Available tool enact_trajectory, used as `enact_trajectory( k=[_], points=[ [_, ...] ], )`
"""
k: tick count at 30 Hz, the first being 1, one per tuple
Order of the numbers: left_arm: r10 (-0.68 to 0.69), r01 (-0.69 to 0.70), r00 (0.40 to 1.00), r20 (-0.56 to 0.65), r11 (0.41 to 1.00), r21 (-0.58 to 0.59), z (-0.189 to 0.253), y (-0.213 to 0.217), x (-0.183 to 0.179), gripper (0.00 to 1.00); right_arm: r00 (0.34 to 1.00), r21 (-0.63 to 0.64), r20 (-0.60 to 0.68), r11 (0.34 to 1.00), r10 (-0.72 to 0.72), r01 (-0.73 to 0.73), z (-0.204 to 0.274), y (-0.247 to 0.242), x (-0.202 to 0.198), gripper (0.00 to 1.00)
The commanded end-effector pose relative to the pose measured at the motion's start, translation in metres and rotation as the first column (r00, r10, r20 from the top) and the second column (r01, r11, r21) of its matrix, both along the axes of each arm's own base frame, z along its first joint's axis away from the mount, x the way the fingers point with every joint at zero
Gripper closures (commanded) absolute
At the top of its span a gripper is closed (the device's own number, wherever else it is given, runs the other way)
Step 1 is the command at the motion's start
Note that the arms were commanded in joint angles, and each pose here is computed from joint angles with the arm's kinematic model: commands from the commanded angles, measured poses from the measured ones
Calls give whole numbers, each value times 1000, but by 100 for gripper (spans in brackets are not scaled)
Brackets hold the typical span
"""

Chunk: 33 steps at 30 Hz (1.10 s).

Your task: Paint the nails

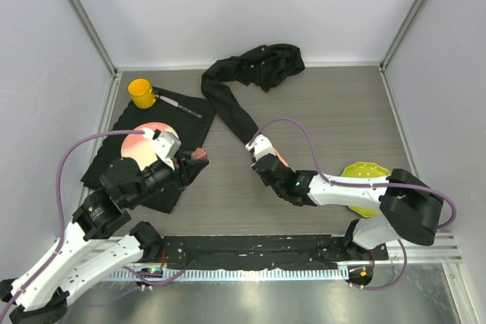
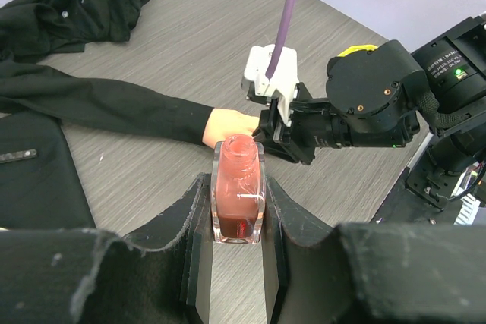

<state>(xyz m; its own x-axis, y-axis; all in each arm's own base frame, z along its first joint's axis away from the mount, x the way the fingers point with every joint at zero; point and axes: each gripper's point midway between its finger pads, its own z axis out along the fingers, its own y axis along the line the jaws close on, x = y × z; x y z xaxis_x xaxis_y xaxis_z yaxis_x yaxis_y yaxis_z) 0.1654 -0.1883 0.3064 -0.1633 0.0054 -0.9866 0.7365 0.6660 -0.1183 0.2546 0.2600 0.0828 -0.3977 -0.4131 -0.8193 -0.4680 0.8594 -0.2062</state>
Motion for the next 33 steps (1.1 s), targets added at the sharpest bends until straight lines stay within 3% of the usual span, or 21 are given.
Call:
enact_trajectory(
  k=[1,18,33],
  points=[
    [-10,12,999,37,998,-57,16,-5,2,100,1000,45,10,999,-30,29,10,-8,-3,99],
    [-13,15,999,34,998,-54,15,-6,3,100,999,72,35,997,8,-10,21,18,9,99],
    [-16,17,999,31,998,-58,16,-6,3,100,1000,56,-10,998,-16,16,8,-7,-7,99]
  ],
)
